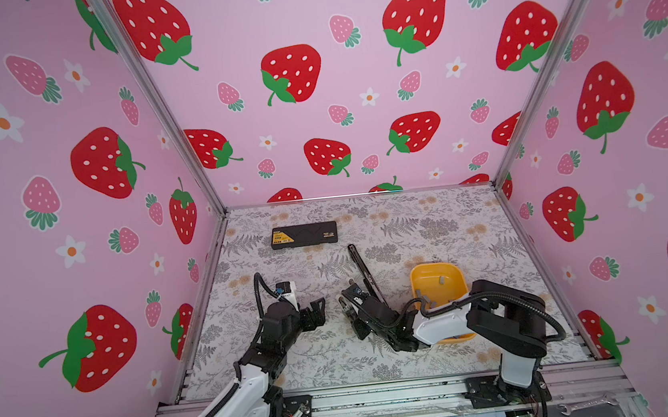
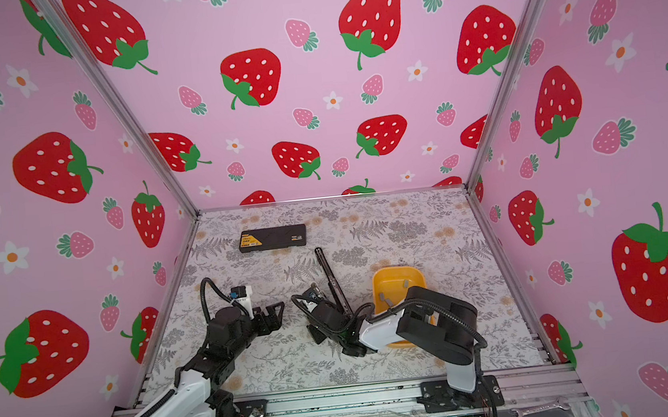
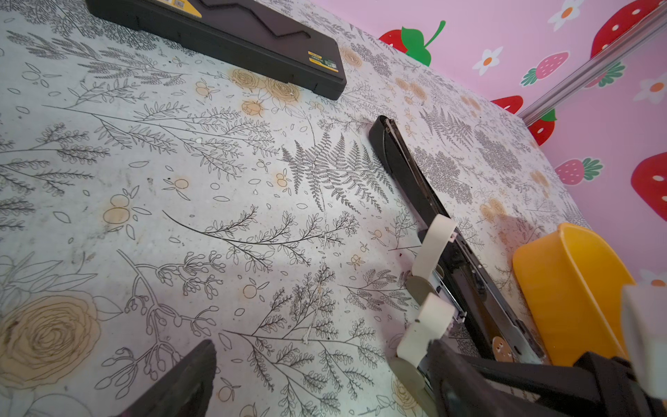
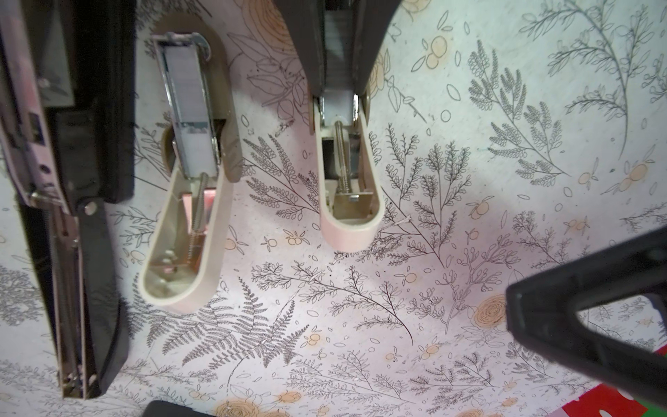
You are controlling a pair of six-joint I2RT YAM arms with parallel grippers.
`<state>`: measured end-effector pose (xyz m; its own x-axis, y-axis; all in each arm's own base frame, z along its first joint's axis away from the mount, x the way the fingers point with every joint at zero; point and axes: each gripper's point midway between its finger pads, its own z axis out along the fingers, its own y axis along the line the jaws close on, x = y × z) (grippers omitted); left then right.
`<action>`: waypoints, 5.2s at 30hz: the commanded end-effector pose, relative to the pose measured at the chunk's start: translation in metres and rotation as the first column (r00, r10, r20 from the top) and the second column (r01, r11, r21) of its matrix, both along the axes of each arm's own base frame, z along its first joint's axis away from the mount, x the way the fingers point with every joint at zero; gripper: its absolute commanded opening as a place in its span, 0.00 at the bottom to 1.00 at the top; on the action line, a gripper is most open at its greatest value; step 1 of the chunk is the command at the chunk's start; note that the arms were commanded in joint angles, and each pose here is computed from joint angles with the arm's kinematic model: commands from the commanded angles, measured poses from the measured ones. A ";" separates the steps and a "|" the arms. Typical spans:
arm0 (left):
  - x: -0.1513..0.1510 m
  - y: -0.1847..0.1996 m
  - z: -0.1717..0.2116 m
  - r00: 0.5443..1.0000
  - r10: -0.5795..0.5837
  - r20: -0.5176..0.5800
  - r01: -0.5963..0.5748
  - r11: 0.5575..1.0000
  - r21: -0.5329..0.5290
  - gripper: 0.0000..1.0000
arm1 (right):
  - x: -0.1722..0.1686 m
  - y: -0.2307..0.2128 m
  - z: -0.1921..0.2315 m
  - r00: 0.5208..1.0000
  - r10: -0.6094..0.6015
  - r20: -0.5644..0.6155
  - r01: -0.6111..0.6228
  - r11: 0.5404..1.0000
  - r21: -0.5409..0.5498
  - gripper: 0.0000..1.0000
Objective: Load the staples into the stapler
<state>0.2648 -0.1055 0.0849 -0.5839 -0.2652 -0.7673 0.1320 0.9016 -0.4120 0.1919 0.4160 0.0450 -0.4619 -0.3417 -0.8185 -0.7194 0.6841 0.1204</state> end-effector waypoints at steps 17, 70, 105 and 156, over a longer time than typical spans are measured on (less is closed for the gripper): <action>0.008 -0.002 0.014 0.999 0.000 0.039 0.000 1.000 0.001 0.93 | -0.018 -0.015 -0.016 0.998 0.027 -0.055 -0.028 0.999 -0.020 0.08; -0.006 -0.011 0.085 0.991 0.046 -0.128 -0.061 0.991 -0.119 0.95 | -0.034 -0.030 -0.035 0.994 0.105 -0.043 -0.107 0.992 -0.065 0.55; 0.032 -0.007 0.004 0.967 0.074 -0.243 -0.088 0.995 -0.047 0.80 | -0.030 -0.027 -0.063 0.993 0.109 -0.044 -0.114 0.984 -0.139 0.28; -0.002 -0.063 -0.027 0.982 -0.130 -0.136 0.145 0.984 0.104 0.81 | -0.033 -0.019 -0.007 0.993 0.115 -0.018 -0.114 0.992 0.046 0.42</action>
<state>0.2587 -0.1703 0.0515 -0.7342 -0.0921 -0.6727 0.2053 0.9143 -0.3493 0.1646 0.4019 0.0275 -0.4312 -0.3627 -0.8261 -0.7869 0.5992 0.1476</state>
